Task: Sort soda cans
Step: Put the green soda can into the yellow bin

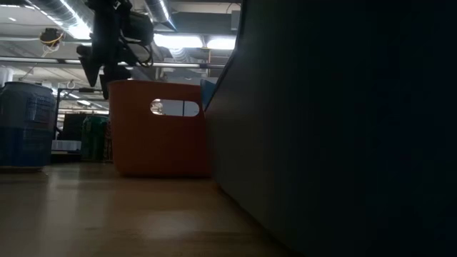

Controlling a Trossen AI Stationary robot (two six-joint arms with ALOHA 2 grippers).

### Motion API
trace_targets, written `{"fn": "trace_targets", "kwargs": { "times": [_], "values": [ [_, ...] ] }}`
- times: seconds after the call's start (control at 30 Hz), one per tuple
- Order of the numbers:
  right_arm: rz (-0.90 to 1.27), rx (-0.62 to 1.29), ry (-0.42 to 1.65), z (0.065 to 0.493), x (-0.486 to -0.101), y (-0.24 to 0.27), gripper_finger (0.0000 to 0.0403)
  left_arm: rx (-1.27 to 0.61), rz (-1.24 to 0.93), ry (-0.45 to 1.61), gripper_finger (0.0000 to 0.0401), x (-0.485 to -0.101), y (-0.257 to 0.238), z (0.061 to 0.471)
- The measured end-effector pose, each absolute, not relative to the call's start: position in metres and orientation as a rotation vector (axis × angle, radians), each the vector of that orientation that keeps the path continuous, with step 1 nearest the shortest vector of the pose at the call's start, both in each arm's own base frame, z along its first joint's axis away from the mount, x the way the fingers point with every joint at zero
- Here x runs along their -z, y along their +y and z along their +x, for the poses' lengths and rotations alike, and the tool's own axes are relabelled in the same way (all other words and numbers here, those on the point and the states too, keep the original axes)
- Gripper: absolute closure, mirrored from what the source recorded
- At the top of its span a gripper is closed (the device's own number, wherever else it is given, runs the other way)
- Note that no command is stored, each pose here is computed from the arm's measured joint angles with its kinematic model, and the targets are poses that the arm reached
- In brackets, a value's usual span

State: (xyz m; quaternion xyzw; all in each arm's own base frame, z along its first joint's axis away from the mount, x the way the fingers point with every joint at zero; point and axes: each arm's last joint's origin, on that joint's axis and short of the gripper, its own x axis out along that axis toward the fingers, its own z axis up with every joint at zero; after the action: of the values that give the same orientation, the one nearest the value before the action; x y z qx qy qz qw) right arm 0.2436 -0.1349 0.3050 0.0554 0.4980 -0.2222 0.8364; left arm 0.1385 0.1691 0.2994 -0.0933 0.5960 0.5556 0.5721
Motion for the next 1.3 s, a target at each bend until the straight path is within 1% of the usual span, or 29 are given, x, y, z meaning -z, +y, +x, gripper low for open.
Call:
{"fn": "trace_targets", "kwargs": {
  "times": [0.2, 0.4, 0.47, 0.57, 0.63, 0.93, 1.17, 1.3],
  "values": [
    [0.114, 0.471, 1.047, 0.244, -0.305, -0.135, 0.0040, -1.317, -0.249, 1.391, 0.0019, -0.290, 0.172, 0.138],
    [0.116, 0.471, 1.050, 0.244, -0.305, -0.135, 0.0040, -1.277, -0.249, 1.468, 0.0019, -0.284, 0.173, 0.139],
    [0.116, 0.471, 1.049, 0.244, -0.305, -0.135, 0.0040, -1.235, -0.268, 1.489, 0.0019, -0.281, 0.173, 0.141],
    [0.115, 0.471, 1.048, 0.244, -0.305, -0.135, 0.0040, -1.124, -0.286, 1.526, 0.0020, -0.274, 0.178, 0.145],
    [0.115, 0.471, 1.048, 0.244, -0.305, -0.135, 0.0040, -1.098, -0.281, 1.564, 0.0020, -0.268, 0.183, 0.148],
    [0.124, 0.456, 1.045, 0.244, -0.305, -0.135, 0.0040, -1.144, -0.333, 1.665, 0.0020, -0.244, 0.197, 0.153],
    [0.125, 0.454, 1.045, 0.244, -0.305, -0.135, 0.0040, -1.121, -0.345, 1.747, 0.0020, -0.232, 0.201, 0.156],
    [0.125, 0.454, 1.045, 0.244, -0.305, -0.135, 0.0040, -1.128, -0.352, 1.744, 0.0020, -0.230, 0.202, 0.157]
  ]
}}
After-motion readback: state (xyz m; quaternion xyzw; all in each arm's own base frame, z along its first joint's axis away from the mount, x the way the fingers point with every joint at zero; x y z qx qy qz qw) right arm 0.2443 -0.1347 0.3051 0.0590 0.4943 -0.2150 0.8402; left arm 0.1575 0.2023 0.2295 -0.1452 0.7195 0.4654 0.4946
